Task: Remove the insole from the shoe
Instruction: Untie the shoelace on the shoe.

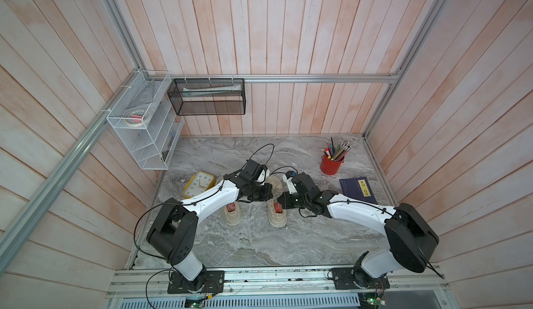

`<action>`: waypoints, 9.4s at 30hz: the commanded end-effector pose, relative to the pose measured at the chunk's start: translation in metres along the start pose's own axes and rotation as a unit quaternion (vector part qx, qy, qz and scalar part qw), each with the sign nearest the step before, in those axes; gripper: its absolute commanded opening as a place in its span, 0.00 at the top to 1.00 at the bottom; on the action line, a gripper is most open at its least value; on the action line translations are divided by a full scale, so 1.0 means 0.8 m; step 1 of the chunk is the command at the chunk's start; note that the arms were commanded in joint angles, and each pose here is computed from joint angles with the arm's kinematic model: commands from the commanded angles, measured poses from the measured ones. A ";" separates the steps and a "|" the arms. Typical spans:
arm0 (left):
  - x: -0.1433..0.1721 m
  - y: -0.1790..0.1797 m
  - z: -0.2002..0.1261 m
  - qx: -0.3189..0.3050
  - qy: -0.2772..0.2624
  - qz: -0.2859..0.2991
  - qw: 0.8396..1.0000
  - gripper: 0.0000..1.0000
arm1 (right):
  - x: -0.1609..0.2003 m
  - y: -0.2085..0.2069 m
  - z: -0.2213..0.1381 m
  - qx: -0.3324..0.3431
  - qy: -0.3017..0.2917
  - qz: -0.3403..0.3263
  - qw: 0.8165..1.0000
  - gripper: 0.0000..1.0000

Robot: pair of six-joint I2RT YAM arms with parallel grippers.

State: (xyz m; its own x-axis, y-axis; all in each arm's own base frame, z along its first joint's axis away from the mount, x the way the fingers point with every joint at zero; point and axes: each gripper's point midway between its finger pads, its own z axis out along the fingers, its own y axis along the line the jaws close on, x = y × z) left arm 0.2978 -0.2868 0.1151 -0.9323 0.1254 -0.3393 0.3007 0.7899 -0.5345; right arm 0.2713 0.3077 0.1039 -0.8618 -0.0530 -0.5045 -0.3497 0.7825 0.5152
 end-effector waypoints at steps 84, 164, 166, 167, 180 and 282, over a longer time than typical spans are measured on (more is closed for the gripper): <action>0.048 0.021 -0.072 0.030 -0.127 -0.126 0.983 0.50 | -0.081 0.050 -0.057 0.089 0.024 -0.015 0.996 0.54; 0.067 0.020 -0.009 -0.012 -0.086 -0.142 0.986 0.64 | -0.143 0.118 -0.088 -0.015 -0.083 -0.025 0.996 1.00; 0.069 0.028 -0.024 -0.020 -0.103 -0.147 0.983 0.64 | -0.150 0.111 -0.063 -0.007 -0.077 -0.026 0.997 0.99; 0.071 0.032 -0.031 -0.024 -0.109 -0.151 0.982 0.64 | -0.153 0.107 -0.051 -0.002 -0.074 -0.024 0.997 0.99; 0.053 0.046 -0.095 -0.090 -0.183 -0.025 0.979 0.64 | -0.173 0.029 0.071 0.163 0.016 -0.090 0.982 0.42; -0.023 0.068 -0.115 0.004 -0.239 -0.241 0.940 0.29 | -0.009 0.048 -0.052 -0.110 -0.062 0.523 0.843 0.41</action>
State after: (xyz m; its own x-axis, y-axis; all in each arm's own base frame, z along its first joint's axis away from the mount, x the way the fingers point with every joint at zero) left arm 0.3307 -0.2040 0.1764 -0.7560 -0.5443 -0.3635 -0.1022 0.6468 -0.7558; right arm 0.2386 0.2941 0.1417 -0.7912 0.6083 0.0636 0.4098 0.4501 0.7934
